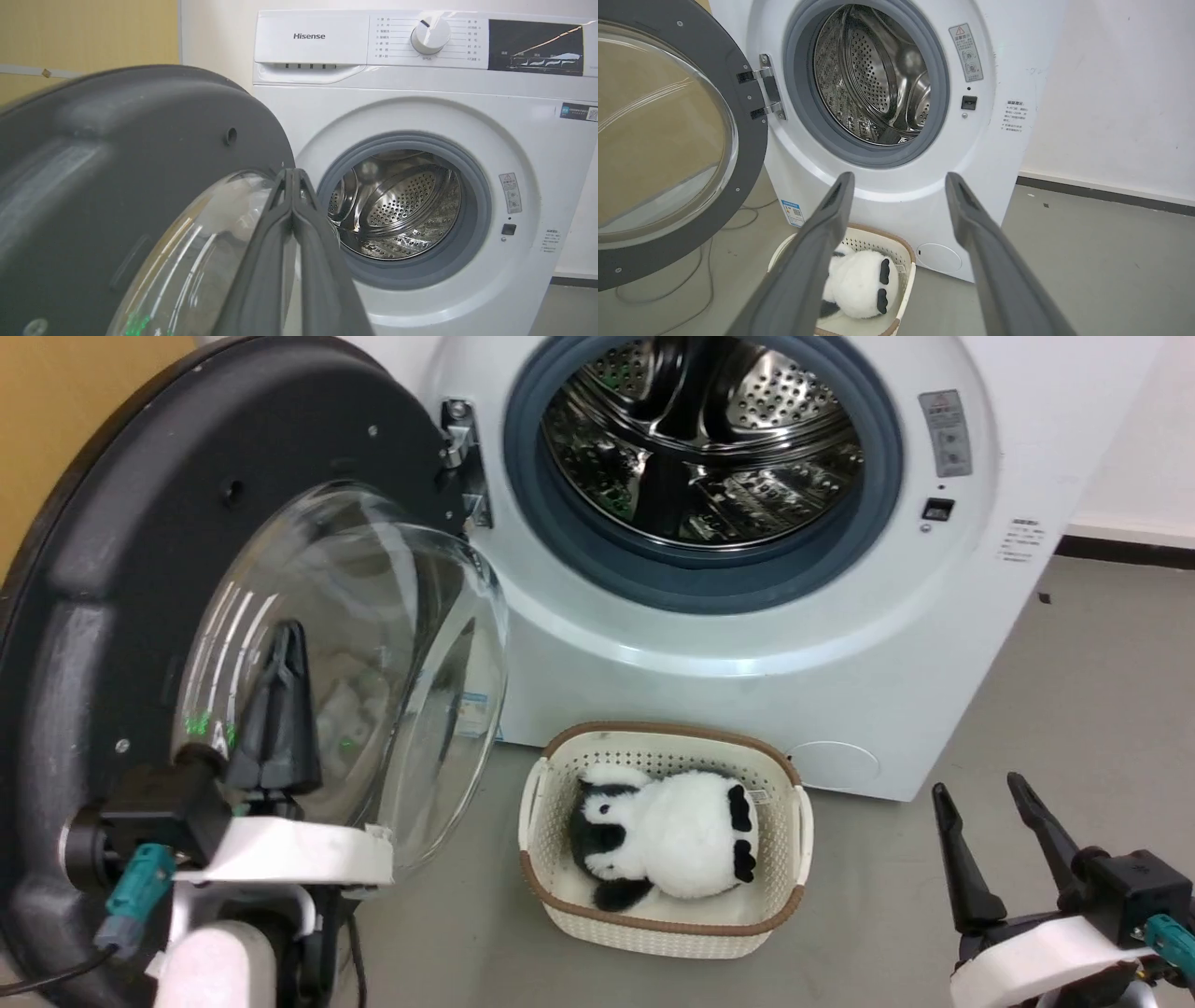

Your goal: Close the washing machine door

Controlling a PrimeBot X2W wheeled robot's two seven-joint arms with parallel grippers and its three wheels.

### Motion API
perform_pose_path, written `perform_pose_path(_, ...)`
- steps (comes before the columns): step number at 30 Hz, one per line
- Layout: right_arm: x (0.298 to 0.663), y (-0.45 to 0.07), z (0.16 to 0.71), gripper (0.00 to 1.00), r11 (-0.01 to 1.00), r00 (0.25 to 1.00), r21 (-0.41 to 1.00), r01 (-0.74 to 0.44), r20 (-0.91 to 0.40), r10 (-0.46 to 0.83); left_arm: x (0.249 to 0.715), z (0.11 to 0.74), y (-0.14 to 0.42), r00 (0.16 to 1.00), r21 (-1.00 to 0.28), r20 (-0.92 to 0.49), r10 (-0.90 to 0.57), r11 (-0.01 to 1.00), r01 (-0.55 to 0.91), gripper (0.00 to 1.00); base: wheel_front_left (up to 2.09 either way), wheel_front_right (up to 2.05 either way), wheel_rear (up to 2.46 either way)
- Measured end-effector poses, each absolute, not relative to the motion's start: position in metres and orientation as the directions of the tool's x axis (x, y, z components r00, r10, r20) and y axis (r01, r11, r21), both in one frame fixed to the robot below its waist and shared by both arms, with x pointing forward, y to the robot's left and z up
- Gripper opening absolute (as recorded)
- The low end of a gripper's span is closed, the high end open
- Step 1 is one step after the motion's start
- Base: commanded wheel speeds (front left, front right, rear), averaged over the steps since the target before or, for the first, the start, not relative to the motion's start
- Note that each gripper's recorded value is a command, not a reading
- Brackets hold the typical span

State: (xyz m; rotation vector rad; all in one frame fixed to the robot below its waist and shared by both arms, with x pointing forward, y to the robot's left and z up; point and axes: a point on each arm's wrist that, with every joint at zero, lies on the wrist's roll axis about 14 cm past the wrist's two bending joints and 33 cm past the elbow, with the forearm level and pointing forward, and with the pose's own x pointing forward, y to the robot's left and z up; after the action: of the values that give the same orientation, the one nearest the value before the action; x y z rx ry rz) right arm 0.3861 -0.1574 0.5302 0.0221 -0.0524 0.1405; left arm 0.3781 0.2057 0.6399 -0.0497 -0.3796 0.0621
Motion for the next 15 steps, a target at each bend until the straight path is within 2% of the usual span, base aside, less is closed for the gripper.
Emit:
perform_pose_path(5, 0.392, -0.15, 0.531, 1.0, 0.986, 0.985, 0.026, -0.162, 0.064, 0.16, 0.372, 0.663, 0.223, 0.892, -0.081, 0.44, 0.106, 0.994, -0.078, 0.0, 0.0, 0.0, 0.0)
perform_pose_path(15, 0.404, -0.132, 0.531, 1.0, 0.977, 0.976, 0.042, -0.209, 0.078, 0.206, 0.349, 0.704, 0.269, 0.798, -0.243, 0.559, 0.226, 0.965, -0.103, 0.0, 0.0, 0.0, 0.0)
